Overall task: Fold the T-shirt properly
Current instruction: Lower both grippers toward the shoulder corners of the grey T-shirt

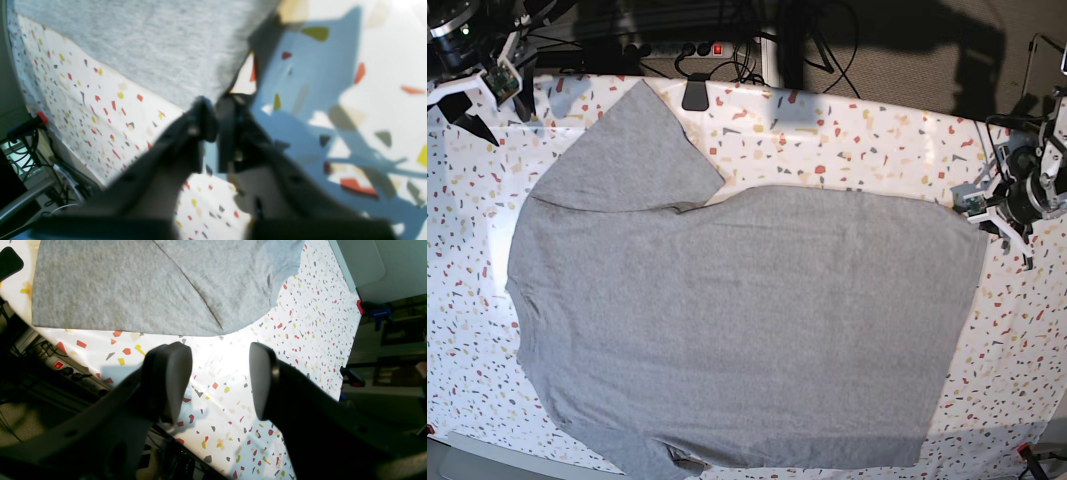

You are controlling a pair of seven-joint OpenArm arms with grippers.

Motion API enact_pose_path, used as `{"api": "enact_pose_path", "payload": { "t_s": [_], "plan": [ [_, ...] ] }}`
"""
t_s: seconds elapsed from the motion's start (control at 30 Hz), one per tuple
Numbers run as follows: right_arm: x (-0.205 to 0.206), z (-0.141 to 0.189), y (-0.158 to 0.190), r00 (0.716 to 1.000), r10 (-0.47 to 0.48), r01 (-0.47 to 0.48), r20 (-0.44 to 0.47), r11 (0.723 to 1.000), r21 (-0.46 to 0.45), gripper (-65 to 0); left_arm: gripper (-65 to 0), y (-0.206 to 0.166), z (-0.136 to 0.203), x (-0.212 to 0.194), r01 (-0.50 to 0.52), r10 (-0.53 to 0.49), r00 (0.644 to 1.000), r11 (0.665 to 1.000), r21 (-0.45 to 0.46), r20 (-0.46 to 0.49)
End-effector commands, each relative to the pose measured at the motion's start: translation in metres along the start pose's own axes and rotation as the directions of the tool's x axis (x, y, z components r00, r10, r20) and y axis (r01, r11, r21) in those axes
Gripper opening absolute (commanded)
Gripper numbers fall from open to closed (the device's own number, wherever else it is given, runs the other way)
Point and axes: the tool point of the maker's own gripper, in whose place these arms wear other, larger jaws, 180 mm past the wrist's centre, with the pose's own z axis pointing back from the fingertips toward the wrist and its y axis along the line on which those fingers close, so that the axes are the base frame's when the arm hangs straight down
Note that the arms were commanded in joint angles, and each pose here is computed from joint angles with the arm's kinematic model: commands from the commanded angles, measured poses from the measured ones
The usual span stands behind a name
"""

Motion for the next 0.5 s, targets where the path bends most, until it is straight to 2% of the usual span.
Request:
{"api": "enact_pose_path", "payload": {
  "t_s": [0.0, 0.13, 0.27, 0.4, 0.47],
  "plan": [
    [0.006, 0.002, -0.002, 1.000, 0.021, -0.021, 0.021, 1.000, 0.001, -33.2, -65.0, 0.014, 0.005, 0.000, 0.008, -0.009, 1.000, 1.000, 0.029, 0.020],
    [0.005, 0.000, 0.000, 0.995, 0.101, -0.102, 0.016, 0.994, 0.026, -33.2, -65.0, 0.005, 0.005, 0.003, 0.005, -0.005, 0.999, 1.000, 0.013, 0.038],
    [0.010, -0.003, 0.009, 0.990, 0.133, -0.135, 0.037, 0.989, 0.064, -33.2, -65.0, 0.004, 0.004, 0.004, 0.003, -0.004, 0.999, 1.000, 0.011, 0.040],
    [0.013, -0.009, 0.029, 0.959, 0.277, -0.282, 0.058, 0.953, 0.115, -33.2, -65.0, 0.004, 0.004, 0.001, 0.002, -0.003, 1.000, 1.000, 0.011, 0.021],
    [0.014, -0.016, 0.033, 0.955, 0.292, -0.296, 0.053, 0.949, 0.110, -33.2, -65.0, 0.004, 0.004, -0.001, -0.007, 0.007, 1.000, 1.000, 0.014, 0.014]
  ]
}}
